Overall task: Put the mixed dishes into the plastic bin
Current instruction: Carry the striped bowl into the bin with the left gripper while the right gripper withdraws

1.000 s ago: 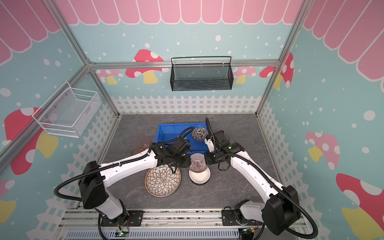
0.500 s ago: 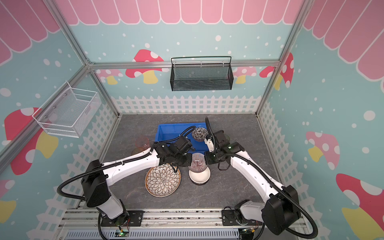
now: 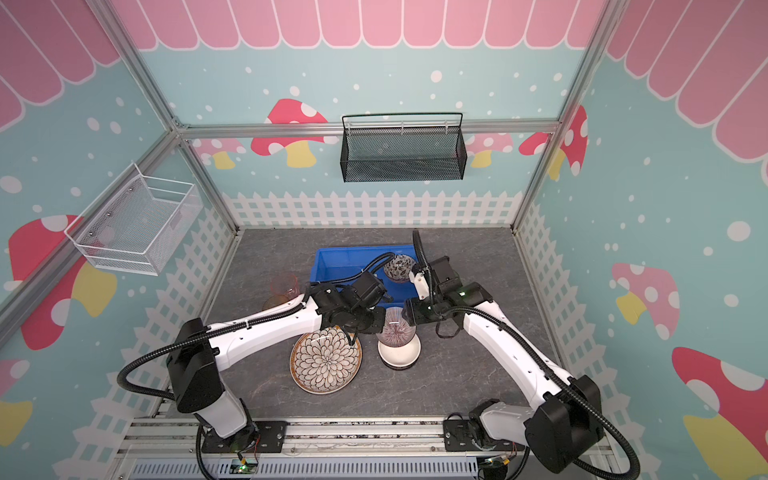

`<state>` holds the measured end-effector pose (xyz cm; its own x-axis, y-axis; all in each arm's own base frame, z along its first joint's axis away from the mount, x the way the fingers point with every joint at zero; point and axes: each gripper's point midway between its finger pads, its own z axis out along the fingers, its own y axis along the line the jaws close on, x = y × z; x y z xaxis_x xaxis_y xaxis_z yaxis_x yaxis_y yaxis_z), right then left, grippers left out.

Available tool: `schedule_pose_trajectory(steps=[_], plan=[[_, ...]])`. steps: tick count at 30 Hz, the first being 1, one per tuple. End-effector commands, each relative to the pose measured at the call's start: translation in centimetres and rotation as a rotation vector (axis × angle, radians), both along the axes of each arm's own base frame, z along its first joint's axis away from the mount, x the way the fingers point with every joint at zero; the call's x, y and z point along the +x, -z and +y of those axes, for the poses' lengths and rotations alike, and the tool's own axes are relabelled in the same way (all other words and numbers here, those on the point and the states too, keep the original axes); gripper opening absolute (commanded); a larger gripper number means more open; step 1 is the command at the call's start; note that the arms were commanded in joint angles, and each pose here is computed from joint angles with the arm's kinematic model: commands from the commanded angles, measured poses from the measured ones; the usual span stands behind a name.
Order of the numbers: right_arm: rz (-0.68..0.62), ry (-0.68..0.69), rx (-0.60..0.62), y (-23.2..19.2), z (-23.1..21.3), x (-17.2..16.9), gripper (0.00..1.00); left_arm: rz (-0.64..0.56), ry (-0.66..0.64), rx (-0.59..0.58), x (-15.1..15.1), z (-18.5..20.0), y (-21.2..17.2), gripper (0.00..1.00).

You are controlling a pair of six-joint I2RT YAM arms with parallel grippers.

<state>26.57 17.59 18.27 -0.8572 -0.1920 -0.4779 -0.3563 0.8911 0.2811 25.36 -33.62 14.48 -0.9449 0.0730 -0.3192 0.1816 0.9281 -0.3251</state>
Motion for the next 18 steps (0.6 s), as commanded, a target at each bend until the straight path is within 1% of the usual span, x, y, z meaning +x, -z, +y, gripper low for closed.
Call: schedule_pose_trajectory(steps=[1, 3, 6, 8, 9, 14, 18], plan=[[-0.050, 0.037, -0.032, -1.9, -1.3, 0.1, 0.74, -0.056, 0.007, -0.030, 0.8, -0.7, -2.4, 0.00], [-0.058, 0.063, -0.051, -2.2, -2.3, 0.2, 0.80, -0.070, 0.006, -0.024, 1.1, -0.6, -2.8, 0.00], [-0.068, 0.102, -0.066, -2.5, -3.9, 0.0, 0.86, -0.093, 0.011, -0.030, 1.5, -0.8, -3.8, 0.00], [-0.075, 0.136, -0.071, -2.7, -5.1, -0.1, 0.96, -0.106, 0.014, -0.028, 1.8, -1.0, -4.3, 0.00], [-0.080, 0.157, -0.070, -2.9, -5.9, -0.2, 0.97, -0.113, 0.014, -0.028, 2.1, -1.0, -4.6, 0.00], [-0.105, 0.229, -0.041, -3.3, -9.1, -0.5, 0.99, -0.128, 0.002, -0.039, 4.0, -0.9, -5.6, 0.00], [-0.098, 0.251, -0.040, -2.7, -10.1, -1.1, 0.99, -0.153, -0.024, -0.038, 6.7, -0.4, -6.5, 0.00]])
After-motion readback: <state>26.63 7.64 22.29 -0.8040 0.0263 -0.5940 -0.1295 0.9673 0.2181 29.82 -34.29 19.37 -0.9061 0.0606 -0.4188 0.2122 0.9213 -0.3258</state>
